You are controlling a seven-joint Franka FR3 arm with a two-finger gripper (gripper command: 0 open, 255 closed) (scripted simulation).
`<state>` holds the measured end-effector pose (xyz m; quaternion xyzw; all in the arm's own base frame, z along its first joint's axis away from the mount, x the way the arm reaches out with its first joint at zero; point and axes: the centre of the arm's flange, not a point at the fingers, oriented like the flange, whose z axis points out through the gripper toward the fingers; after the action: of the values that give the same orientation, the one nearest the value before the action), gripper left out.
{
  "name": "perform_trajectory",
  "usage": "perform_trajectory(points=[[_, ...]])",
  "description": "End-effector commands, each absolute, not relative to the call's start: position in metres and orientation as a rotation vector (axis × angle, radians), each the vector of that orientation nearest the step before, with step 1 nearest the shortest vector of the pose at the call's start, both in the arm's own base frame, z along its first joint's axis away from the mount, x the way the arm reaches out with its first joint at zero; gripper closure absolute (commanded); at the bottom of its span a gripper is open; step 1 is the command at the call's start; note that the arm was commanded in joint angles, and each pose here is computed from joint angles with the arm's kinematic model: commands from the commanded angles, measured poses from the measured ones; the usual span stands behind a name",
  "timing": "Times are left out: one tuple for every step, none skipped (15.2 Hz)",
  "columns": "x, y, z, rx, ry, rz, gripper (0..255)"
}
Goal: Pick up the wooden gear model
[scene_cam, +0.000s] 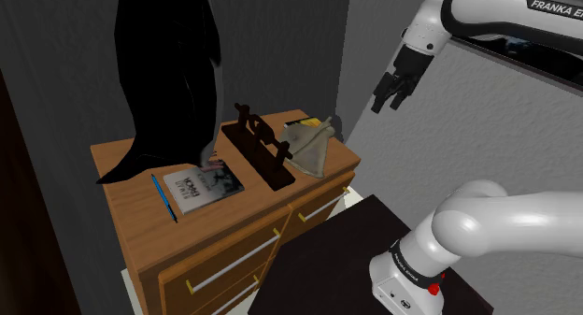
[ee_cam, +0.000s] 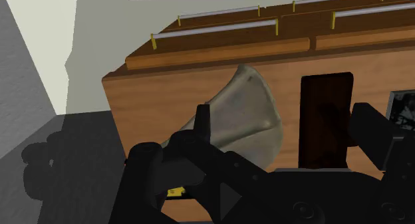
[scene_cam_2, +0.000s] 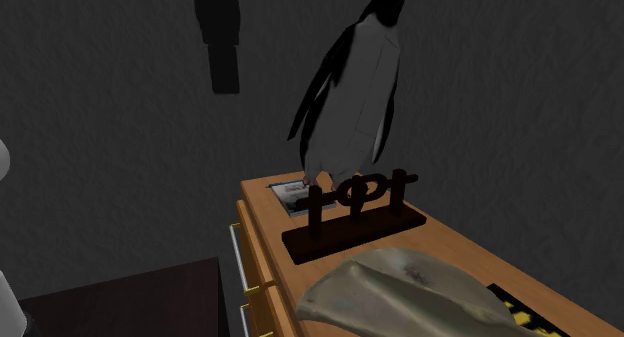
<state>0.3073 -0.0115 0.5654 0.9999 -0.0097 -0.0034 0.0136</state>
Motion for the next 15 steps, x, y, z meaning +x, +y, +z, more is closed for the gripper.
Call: perform_trajectory(points=[[0.307, -0.011, 0.565, 3.114, -0.03, -0.011, 0], [0.316, -0.005, 0.558, 3.114, -0.028, -0.007, 0], [0.326, 0.001, 0.552, 3.113, -0.026, -0.003, 0], [0.335, 0.007, 0.545, 3.113, -0.024, 0.0, 0], [0.344, 0.013, 0.538, 3.112, -0.022, 0.004, 0], [0.353, 0.019, 0.531, 3.112, -0.02, 0.007, 0], [0.362, 0.025, 0.524, 3.111, -0.018, 0.011, 0], [0.372, 0.031, 0.517, 3.111, -0.015, 0.015, 0], [0.381, 0.037, 0.51, 3.11, -0.013, 0.018, 0], [0.39, 0.043, 0.504, 3.11, -0.011, 0.022, 0], [0.399, 0.049, 0.497, 3.109, -0.009, 0.025, 0], [0.408, 0.055, 0.49, 3.108, -0.007, 0.029, 0], [0.418, 0.062, 0.483, 3.108, -0.005, 0.033, 0], [0.427, 0.068, 0.477, 3.107, -0.003, 0.036, 0], [0.436, 0.074, 0.47, 3.107, -0.001, 0.04, 0]])
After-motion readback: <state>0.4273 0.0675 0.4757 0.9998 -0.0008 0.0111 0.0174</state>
